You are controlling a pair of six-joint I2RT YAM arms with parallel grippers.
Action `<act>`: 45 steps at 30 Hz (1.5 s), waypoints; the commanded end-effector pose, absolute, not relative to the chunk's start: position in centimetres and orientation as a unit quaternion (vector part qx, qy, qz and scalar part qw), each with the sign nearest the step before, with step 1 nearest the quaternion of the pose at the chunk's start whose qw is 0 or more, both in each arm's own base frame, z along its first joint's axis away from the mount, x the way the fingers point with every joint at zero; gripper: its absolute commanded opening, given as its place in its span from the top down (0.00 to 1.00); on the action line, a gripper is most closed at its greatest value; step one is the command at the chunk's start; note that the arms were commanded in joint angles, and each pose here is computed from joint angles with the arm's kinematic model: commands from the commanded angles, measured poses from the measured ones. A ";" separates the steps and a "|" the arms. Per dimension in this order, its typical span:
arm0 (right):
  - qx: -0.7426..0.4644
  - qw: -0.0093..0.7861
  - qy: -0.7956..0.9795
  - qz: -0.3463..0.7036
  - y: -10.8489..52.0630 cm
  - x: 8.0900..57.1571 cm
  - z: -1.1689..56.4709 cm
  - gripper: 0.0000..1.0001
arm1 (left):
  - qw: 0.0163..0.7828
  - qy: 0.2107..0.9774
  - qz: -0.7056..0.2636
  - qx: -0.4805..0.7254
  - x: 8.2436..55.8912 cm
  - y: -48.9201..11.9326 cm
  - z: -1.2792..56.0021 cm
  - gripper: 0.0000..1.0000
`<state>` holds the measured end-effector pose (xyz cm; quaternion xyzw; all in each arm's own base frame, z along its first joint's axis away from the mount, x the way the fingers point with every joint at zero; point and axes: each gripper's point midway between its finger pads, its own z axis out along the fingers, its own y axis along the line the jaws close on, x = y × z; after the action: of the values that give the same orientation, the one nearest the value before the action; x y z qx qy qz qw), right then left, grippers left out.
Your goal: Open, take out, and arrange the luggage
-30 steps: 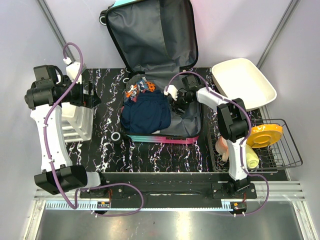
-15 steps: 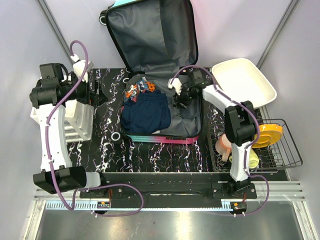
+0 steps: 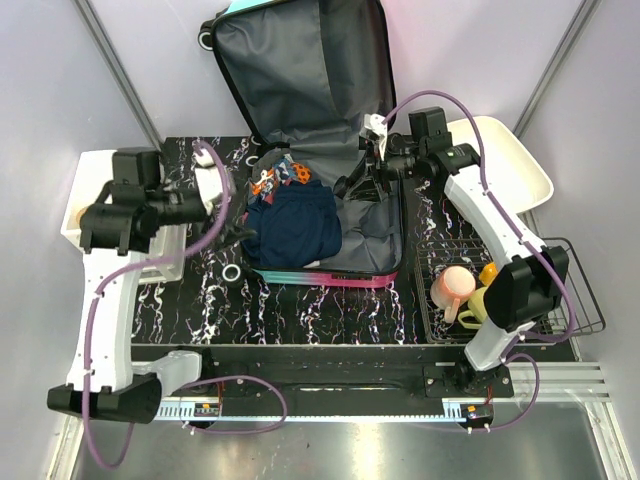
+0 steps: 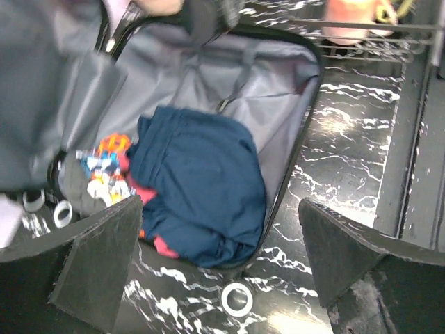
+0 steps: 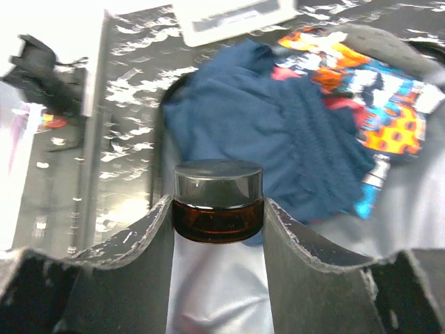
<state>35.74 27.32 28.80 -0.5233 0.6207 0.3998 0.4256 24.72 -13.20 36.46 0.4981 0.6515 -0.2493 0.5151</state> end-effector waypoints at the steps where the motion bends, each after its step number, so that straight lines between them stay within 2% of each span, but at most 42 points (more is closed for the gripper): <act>1: -0.499 0.345 0.588 0.535 28.8 28.9 32.3 0.70 | 0.542 0.504 -0.225 0.633 22.3 -17.2 37.1 0.01; 5: -0.516 0.296 0.564 0.573 30.1 24.4 32.7 0.71 | 0.533 0.429 -0.225 0.694 20.9 -20.6 36.7 0.01; 11: -0.528 0.257 0.544 0.599 30.7 20.4 32.8 0.71 | 0.543 0.302 -0.217 0.753 18.4 -25.6 36.7 0.03; 18: -0.550 0.243 0.526 0.602 30.9 17.4 32.3 0.71 | 0.533 0.239 -0.223 0.781 17.1 -27.9 35.8 0.09; 28: -0.568 0.258 0.521 0.583 30.4 16.6 32.6 0.71 | 0.509 0.217 -0.244 0.796 16.5 -29.8 34.6 0.15; 45: -0.574 0.254 0.514 0.584 30.4 16.5 32.3 0.70 | 0.493 0.231 -0.251 0.801 16.0 -30.4 33.7 0.56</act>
<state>17.02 30.29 30.58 -0.5603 0.5430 0.5793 0.2360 15.92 -29.60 32.07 0.8036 0.2615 -0.2622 0.4660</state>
